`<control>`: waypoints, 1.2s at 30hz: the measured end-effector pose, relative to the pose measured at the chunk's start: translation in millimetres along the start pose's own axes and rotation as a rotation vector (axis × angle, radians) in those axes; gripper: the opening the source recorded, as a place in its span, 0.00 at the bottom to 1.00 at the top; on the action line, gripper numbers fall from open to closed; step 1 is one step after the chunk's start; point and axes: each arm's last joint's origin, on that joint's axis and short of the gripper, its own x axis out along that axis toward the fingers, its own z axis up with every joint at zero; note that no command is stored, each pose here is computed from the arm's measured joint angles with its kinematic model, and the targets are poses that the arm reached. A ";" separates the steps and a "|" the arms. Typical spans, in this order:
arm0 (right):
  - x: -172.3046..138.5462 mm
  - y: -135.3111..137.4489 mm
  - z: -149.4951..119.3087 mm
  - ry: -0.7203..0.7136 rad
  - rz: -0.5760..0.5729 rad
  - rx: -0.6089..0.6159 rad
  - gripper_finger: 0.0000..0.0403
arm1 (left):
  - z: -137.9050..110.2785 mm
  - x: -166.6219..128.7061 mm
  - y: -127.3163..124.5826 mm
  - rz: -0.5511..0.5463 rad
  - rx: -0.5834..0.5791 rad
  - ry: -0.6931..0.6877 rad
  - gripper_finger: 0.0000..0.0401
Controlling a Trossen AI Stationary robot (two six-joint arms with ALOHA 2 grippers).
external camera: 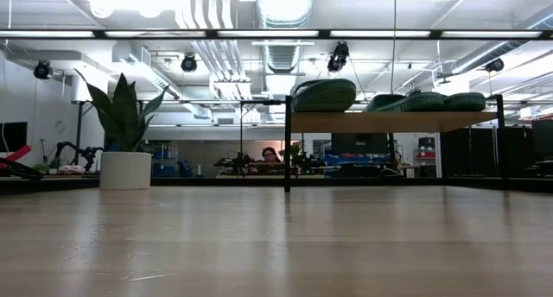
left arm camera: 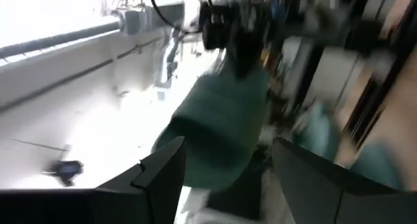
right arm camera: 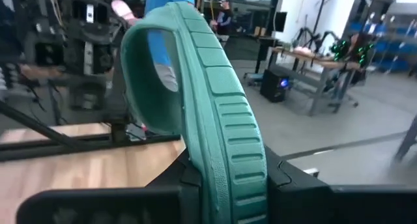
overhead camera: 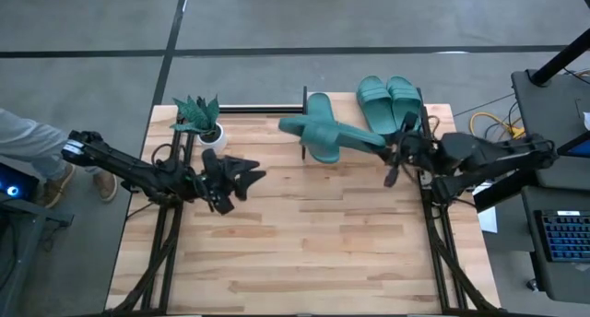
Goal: Pick and place slides into the shelf
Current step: Put the green slipper on the shelf
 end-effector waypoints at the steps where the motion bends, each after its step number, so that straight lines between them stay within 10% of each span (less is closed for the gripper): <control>1: -3.7 -2.3 0.7 -0.003 0.008 0.021 0.13 | -0.5 0.5 -0.4 0.009 0.055 0.027 0.53; 14: -4.7 -0.4 -4.2 0.039 0.077 0.073 0.13 | 2.4 28.0 -18.2 0.107 0.833 0.219 0.53; 23: -5.3 -0.2 -2.1 0.025 0.099 0.089 0.13 | -27.4 58.2 -38.9 0.141 1.053 0.408 0.53; 36: -8.8 -6.9 0.0 0.019 -0.018 0.077 0.13 | -42.7 69.6 -52.7 0.287 1.067 0.379 0.53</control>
